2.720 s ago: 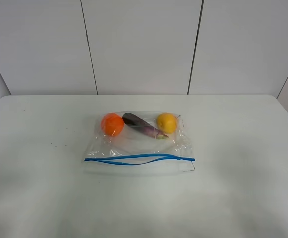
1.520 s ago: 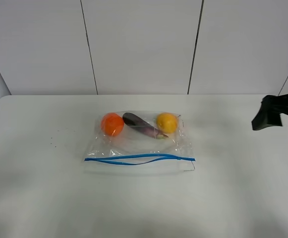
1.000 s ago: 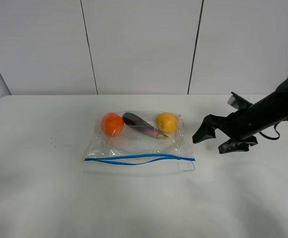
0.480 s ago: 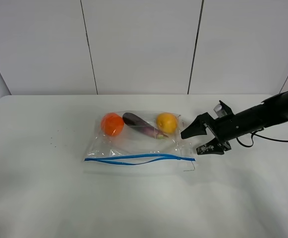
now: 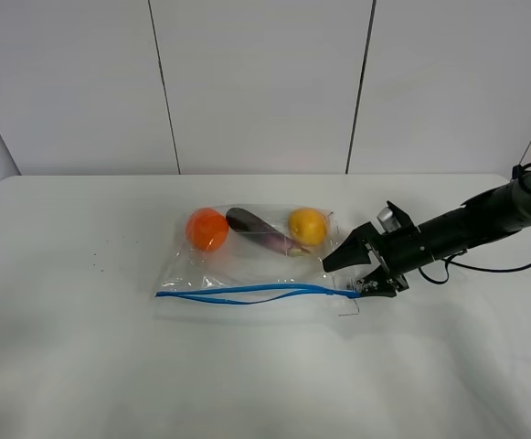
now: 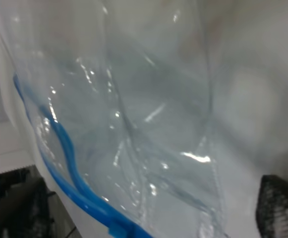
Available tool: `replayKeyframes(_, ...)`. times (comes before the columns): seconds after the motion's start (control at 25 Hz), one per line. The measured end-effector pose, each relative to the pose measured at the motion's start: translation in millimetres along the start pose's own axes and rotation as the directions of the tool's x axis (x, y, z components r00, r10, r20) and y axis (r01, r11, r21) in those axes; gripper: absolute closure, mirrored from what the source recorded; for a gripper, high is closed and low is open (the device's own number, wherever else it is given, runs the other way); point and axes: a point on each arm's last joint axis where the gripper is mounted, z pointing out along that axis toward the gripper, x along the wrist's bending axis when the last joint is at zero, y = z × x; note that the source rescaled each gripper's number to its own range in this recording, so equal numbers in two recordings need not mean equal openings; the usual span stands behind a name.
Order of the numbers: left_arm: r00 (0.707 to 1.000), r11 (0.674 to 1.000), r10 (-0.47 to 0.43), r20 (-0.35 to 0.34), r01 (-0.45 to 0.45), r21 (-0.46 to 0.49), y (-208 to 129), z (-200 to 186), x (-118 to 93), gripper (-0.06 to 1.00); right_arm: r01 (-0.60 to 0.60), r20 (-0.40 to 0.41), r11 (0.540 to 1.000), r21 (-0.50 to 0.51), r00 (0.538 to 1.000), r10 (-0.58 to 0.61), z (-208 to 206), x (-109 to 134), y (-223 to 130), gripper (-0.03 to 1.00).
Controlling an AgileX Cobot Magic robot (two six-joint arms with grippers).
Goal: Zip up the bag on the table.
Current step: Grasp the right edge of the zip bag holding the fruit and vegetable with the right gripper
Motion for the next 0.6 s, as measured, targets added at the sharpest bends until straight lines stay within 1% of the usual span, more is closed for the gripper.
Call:
replayKeyframes(0.08,1.0,1.0,0.0,0.0,0.0,0.0,0.0,0.0,0.0,-0.06,0.005,-0.008,1.0,-0.005,1.0,-0.005,0.8,1.3,0.6,0.17)
replayKeyframes(0.28,1.0,1.0,0.0,0.0,0.0,0.0,0.0,0.0,0.0,-0.06,0.008,-0.015,1.0,-0.001,1.0,-0.008,1.7,2.6,0.5,0.45)
replayKeyframes(0.4,1.0,1.0,0.0,0.0,0.0,0.0,0.0,0.0,0.0,-0.06,0.002,-0.014,1.0,0.008,1.0,-0.002,1.7,2.5,-0.3,0.57)
replayKeyframes(0.44,1.0,1.0,0.0,0.0,0.0,0.0,0.0,0.0,0.0,-0.06,0.0,-0.016,1.0,0.012,1.0,0.0,1.7,2.7,-0.7,0.63)
replayKeyframes(0.48,1.0,1.0,0.0,0.0,0.0,0.0,0.0,0.0,0.0,-0.06,-0.001,-0.021,1.0,0.016,1.0,0.002,1.9,3.3,-1.0,0.7)
replayKeyframes(0.56,1.0,1.0,0.0,0.0,0.0,0.0,0.0,0.0,0.0,-0.06,-0.005,-0.039,1.0,0.023,0.999,0.006,1.9,5.0,-1.6,0.91)
replayKeyframes(0.6,1.0,1.0,0.0,0.0,0.0,0.0,0.0,0.0,0.0,-0.06,-0.009,-0.053,1.0,0.024,0.999,0.01,1.8,6.3,-1.7,0.97)
